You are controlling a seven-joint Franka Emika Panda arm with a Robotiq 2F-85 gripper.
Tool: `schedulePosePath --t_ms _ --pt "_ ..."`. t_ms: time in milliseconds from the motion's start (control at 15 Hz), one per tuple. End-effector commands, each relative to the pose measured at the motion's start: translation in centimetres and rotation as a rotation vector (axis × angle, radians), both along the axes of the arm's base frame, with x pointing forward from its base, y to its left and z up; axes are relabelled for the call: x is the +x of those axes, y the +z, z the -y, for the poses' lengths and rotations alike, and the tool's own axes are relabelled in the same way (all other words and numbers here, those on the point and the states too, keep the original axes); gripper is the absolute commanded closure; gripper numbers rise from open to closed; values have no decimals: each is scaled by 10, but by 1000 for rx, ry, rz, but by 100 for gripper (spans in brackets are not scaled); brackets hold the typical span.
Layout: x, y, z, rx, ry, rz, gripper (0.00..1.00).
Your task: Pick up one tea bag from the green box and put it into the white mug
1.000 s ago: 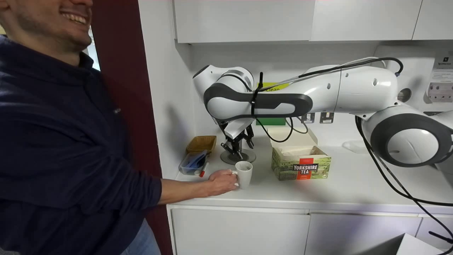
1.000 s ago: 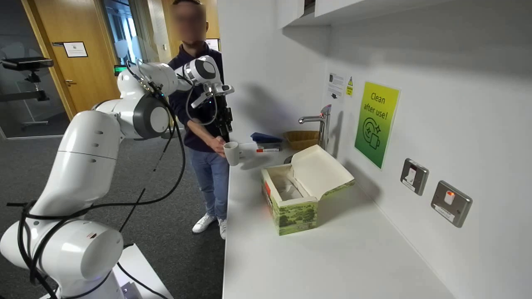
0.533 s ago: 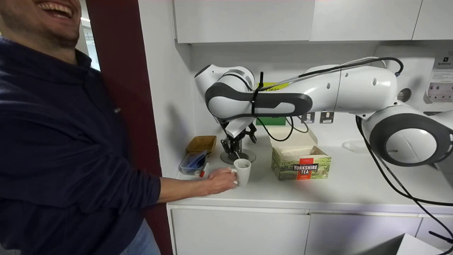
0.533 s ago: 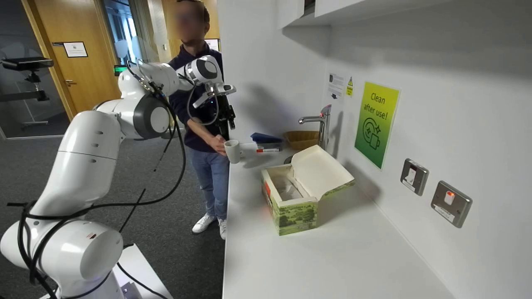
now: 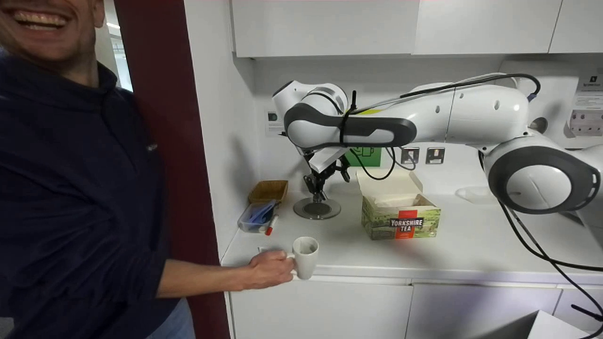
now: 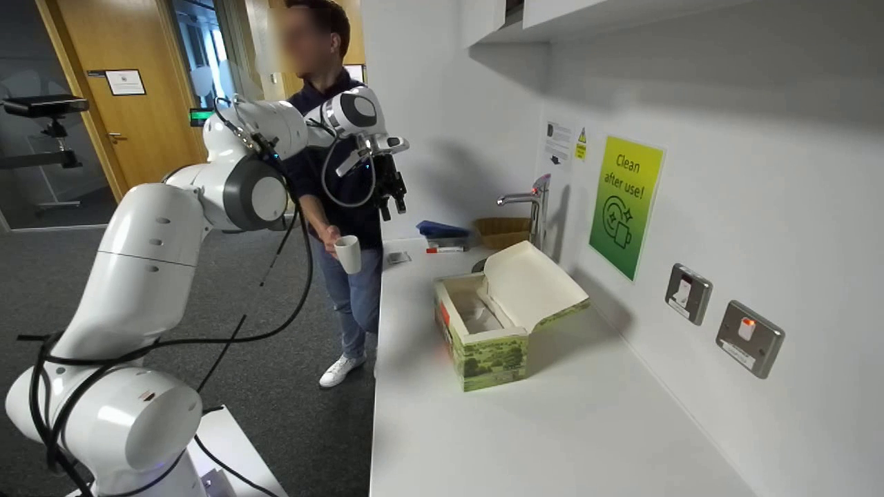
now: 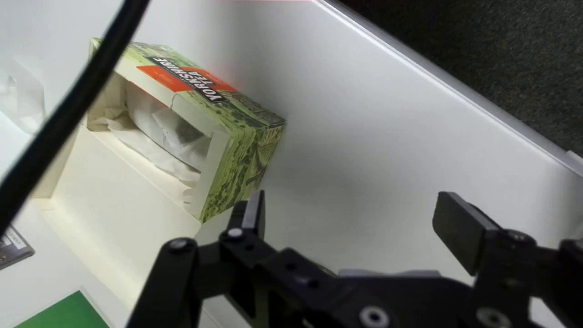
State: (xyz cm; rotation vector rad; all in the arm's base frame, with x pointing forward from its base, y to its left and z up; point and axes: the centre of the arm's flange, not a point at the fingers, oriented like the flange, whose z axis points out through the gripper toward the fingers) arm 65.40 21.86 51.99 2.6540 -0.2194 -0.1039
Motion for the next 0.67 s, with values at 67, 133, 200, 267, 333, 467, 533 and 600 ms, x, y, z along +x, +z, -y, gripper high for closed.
schedulePosePath --t_ms 67,133,200,267,333,467,533,600 --pt "-7 21 31 25 -39 11 0" --pt "-7 23 35 25 -45 12 0" --pt "-7 24 38 27 -53 12 0" --pt "5 11 26 6 -38 15 0" --pt "6 12 29 7 -42 16 0" --pt "6 12 31 7 -46 17 0" --pt "6 12 31 7 -46 17 0" --pt "6 12 31 7 -45 17 0"
